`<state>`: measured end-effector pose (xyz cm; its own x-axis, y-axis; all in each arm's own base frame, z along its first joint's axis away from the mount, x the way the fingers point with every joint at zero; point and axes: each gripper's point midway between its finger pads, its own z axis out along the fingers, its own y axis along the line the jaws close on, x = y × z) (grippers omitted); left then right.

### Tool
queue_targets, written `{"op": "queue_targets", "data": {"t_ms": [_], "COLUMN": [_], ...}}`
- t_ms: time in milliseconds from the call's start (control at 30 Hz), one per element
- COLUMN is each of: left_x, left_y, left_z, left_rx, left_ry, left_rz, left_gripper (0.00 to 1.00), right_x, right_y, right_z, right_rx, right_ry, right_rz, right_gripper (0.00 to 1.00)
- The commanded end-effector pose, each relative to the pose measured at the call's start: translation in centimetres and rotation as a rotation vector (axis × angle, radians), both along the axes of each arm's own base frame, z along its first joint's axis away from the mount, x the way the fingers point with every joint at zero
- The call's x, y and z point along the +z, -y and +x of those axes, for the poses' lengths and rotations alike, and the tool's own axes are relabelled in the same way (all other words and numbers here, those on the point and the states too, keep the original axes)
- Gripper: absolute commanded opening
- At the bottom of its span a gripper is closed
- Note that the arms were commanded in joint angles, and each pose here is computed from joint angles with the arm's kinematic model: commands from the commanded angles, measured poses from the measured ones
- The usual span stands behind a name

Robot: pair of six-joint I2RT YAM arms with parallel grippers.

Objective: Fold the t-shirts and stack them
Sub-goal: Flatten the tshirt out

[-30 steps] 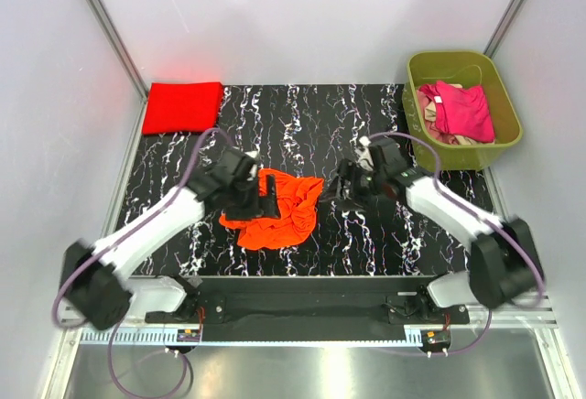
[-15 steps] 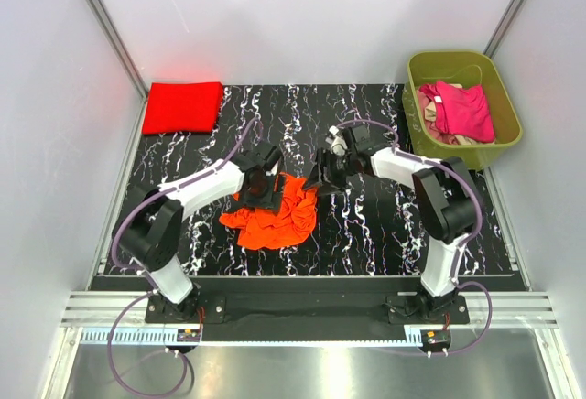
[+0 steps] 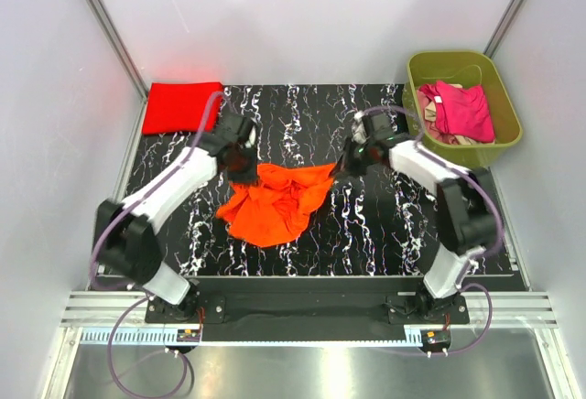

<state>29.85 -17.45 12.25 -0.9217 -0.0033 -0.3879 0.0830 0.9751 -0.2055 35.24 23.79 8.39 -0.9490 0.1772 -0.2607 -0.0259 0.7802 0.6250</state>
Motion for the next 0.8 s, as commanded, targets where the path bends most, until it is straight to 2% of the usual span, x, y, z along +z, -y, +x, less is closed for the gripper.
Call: {"op": "queue_targets", "data": {"t_ms": [0, 33, 100, 167, 200, 233, 300, 333, 400, 467, 533, 633, 733, 767], "left_x": [10.9, 12.7, 16.4, 20.0, 21.6, 22.9, 25.9, 26.4, 27.8, 28.3, 27.8, 26.3, 26.9, 26.3], "left_y": [2.2, 2.6, 3.4, 4.0, 5.0, 5.5, 6.4, 6.7, 6.3, 4.6, 1.5, -3.7, -4.2, -4.1], "left_z": [-0.3, -0.7, -2.0, -3.3, -4.4, -5.2, -7.6, -8.6, -10.4, -10.5, -8.5, -6.4, -3.9, -1.9], "left_rx": [-0.008, -0.019, -0.050, -0.095, -0.158, -0.199, -0.293, -0.322, -0.342, -0.251, -0.051, 0.258, 0.318, 0.342], "left_ry": [0.213, 0.238, 0.289, 0.347, 0.351, 0.366, 0.419, 0.424, 0.466, 0.523, 0.593, 0.624, 0.620, 0.598], "left_rz": [-0.243, -0.292, -0.397, -0.491, -0.562, -0.610, -0.703, -0.727, -0.752, -0.736, -0.623, -0.489, -0.507, -0.494], "left_gripper": [0.00, 0.00, 0.00, 0.00, 0.00, 0.00, 0.00, 0.00, 0.00, 0.00, 0.00, 0.00, 0.00, 0.00], "right_x": [10.1, 13.2, 15.8, 20.5, 21.5, 25.0, 28.4, 31.8, 34.6, 37.9, 39.7, 39.3, 38.1, 38.0], "right_y": [4.2, 5.6, 7.2, 8.9, 10.2, 11.1, 12.8, 13.5, 15.1, 15.6, 15.8, 15.2, 14.4, 14.2], "right_z": [1.9, 1.9, 1.0, -0.4, -1.1, -2.5, -3.8, -5.5, -6.4, -7.7, -8.2, -7.6, -5.9, -5.5], "right_rx": [-0.099, -0.145, -0.170, -0.215, -0.243, -0.275, -0.327, -0.353, -0.420, -0.435, -0.447, -0.422, -0.405, -0.398], "right_ry": [0.288, 0.367, 0.430, 0.548, 0.573, 0.661, 0.761, 0.853, 0.931, 1.014, 1.054, 1.036, 1.001, 1.000], "right_rz": [-0.093, -0.103, -0.143, -0.147, -0.188, -0.176, -0.199, -0.171, -0.191, -0.168, -0.154, -0.149, -0.145, -0.144], "right_gripper": [0.00, 0.00, 0.00, 0.00, 0.00, 0.00, 0.00, 0.00, 0.00, 0.00, 0.00, 0.00, 0.00, 0.00]}}
